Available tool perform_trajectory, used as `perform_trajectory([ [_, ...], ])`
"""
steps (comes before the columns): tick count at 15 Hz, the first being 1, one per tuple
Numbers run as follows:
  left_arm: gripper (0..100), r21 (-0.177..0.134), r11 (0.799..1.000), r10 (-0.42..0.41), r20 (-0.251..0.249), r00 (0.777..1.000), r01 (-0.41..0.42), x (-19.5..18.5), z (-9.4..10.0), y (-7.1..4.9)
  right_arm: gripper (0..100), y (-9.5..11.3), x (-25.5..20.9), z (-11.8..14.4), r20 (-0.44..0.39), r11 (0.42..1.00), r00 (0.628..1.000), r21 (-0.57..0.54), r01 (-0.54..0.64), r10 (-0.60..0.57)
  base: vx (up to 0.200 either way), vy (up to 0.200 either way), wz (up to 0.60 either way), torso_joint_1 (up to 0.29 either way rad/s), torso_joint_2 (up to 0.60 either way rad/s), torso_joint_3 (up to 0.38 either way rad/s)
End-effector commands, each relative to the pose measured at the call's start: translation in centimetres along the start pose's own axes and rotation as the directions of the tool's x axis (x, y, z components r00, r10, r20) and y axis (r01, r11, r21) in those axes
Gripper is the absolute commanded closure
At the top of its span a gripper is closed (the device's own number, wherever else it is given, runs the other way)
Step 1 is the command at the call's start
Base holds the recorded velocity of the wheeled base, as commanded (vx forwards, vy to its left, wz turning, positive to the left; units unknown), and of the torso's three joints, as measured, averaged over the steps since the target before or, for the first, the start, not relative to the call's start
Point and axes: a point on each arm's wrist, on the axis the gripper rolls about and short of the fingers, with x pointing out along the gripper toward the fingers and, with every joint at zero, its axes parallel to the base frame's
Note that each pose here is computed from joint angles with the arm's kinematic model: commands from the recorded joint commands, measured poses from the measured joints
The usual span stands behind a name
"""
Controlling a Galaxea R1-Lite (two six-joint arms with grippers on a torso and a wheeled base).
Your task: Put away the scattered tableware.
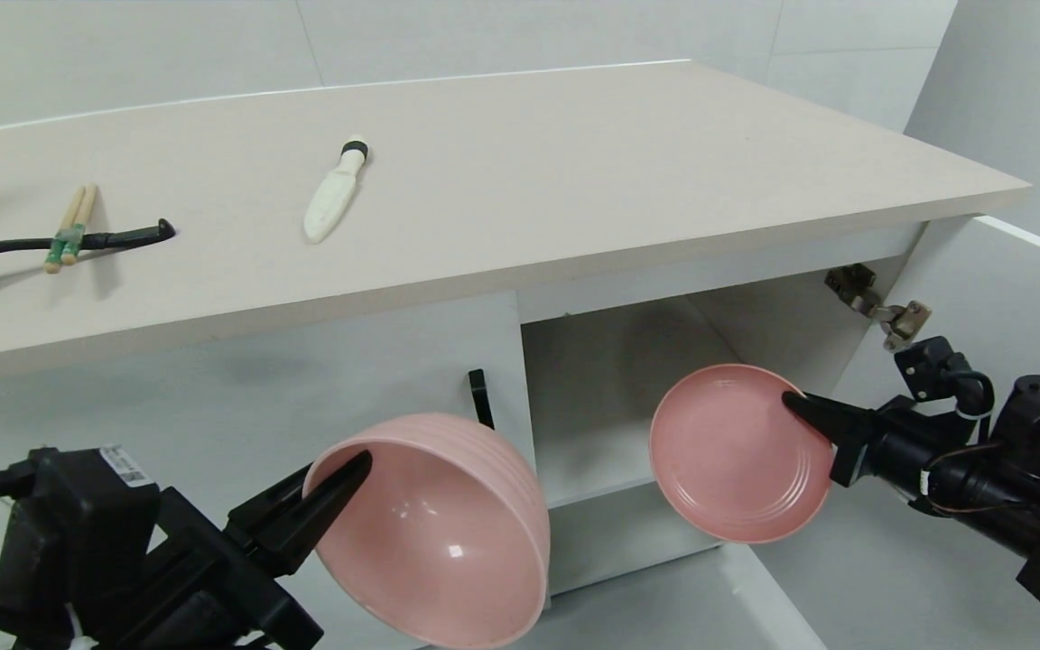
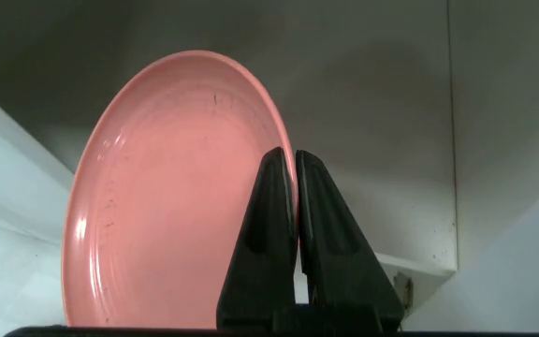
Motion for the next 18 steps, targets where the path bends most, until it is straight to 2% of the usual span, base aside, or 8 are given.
perform_trajectory([
  [1,100,-0.002,1.000,0.003,0.012,1.000,-0.003,-0.5,0.4,0.1,100,-0.2,1.5,-0.7,-0.005,1.000,1.000,0.001,-0.014,0.014,0.000,0.000,0.00,0.000,0.00,0.000],
  [6,100,0.002,1.000,0.011,-0.025,1.000,-0.011,-2.6,0.8,0.6,100,0.6,4.5,-1.7,0.004,0.997,0.997,-0.003,-0.074,0.074,0.000,0.000,0.00,0.000,0.00,0.000],
  [9,100,0.012,0.996,0.093,-0.040,0.995,-0.092,-3.0,0.8,1.7,100,0.2,5.8,-2.5,0.001,0.997,0.997,0.035,-0.074,0.074,0.000,0.000,0.00,0.000,0.00,0.000],
  [12,100,0.014,0.995,0.099,-0.051,0.994,-0.099,-2.8,0.6,1.8,100,-0.1,6.5,-3.2,-0.008,0.997,0.998,0.046,-0.068,0.068,0.000,0.000,0.00,0.000,0.00,0.000],
  [14,100,0.014,0.995,0.100,-0.065,0.993,-0.099,-2.2,0.5,1.8,100,-0.6,7.5,-3.8,-0.003,0.998,1.000,0.069,0.000,0.001,0.000,0.000,0.00,0.000,0.00,0.000],
  [18,100,0.013,0.995,0.099,-0.075,0.992,-0.098,-2.1,0.3,1.8,100,-1.6,9.8,-5.1,0.015,0.977,0.995,0.190,0.094,-0.099,0.000,0.000,0.00,0.000,0.00,0.000],
])
